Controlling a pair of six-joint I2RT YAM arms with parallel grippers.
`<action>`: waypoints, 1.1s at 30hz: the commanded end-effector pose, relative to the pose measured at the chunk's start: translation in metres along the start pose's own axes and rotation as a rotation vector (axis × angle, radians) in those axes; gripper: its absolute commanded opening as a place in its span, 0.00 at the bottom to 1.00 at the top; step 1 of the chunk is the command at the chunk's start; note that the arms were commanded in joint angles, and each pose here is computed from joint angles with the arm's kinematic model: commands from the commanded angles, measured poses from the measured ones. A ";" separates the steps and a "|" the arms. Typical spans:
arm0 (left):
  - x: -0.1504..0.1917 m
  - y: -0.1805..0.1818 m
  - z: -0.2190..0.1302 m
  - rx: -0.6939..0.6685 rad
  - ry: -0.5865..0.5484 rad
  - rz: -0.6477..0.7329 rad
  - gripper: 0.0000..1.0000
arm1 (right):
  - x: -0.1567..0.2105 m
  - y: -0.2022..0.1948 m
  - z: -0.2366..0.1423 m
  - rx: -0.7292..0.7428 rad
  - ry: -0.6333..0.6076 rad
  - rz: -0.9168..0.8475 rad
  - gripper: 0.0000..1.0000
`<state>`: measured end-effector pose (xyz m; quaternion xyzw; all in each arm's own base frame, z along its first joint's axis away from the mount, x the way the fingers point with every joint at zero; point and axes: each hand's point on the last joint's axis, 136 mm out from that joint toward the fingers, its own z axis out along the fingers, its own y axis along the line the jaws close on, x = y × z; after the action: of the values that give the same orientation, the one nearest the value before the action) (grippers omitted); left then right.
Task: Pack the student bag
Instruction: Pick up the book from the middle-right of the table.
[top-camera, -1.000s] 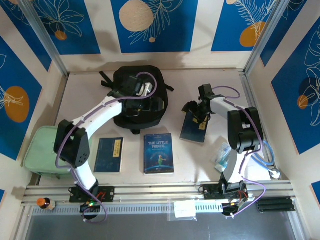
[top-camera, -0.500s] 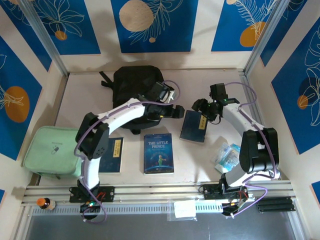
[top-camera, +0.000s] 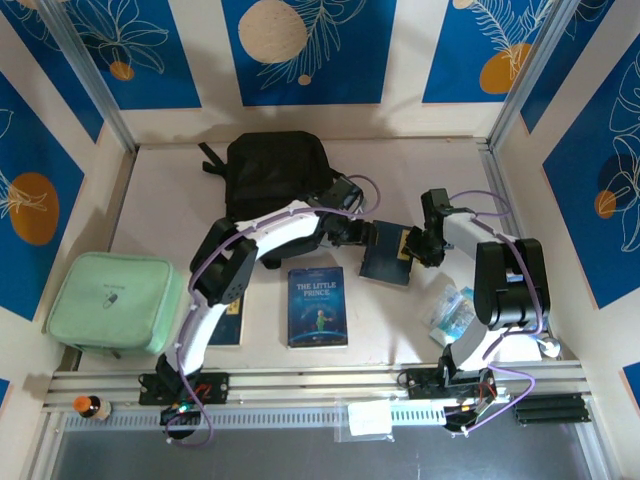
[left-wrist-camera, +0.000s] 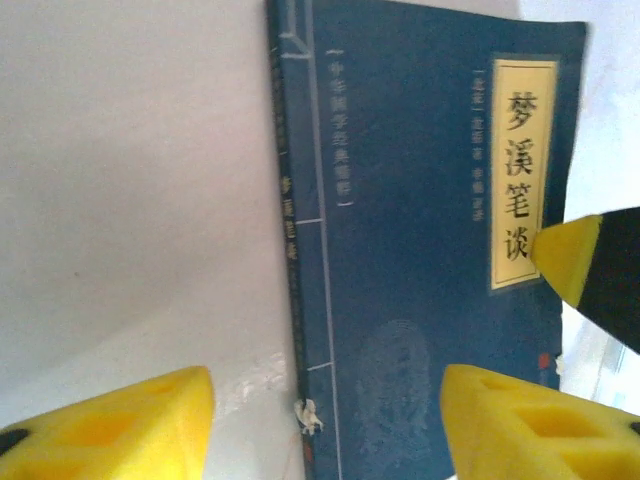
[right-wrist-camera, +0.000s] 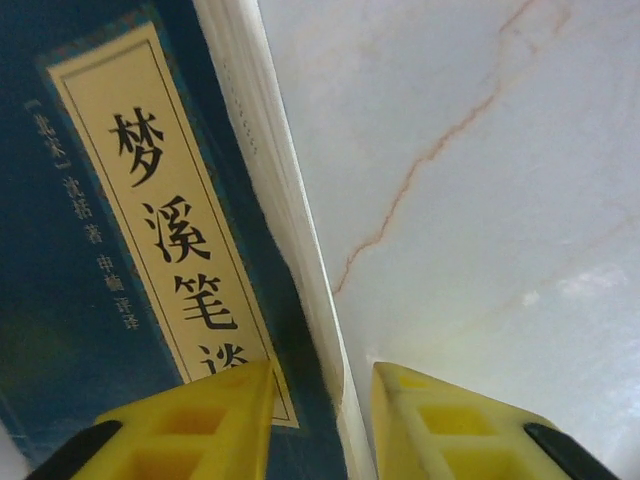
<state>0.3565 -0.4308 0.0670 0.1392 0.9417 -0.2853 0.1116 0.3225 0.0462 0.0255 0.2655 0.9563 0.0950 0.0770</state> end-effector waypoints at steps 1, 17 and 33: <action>0.003 0.003 0.006 -0.032 0.022 -0.009 0.54 | -0.002 0.007 0.001 -0.019 0.032 -0.021 0.26; 0.014 0.033 0.030 -0.089 0.084 -0.060 0.46 | 0.007 0.036 0.012 -0.150 0.106 -0.075 0.20; 0.009 -0.020 0.014 0.175 0.132 -0.057 0.37 | 0.010 0.047 0.014 -0.212 0.130 -0.055 0.19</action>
<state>0.3565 -0.4233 0.0370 0.1120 0.9505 -0.2850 0.0520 0.3374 0.0798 0.0218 0.2276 0.9551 0.1812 0.0559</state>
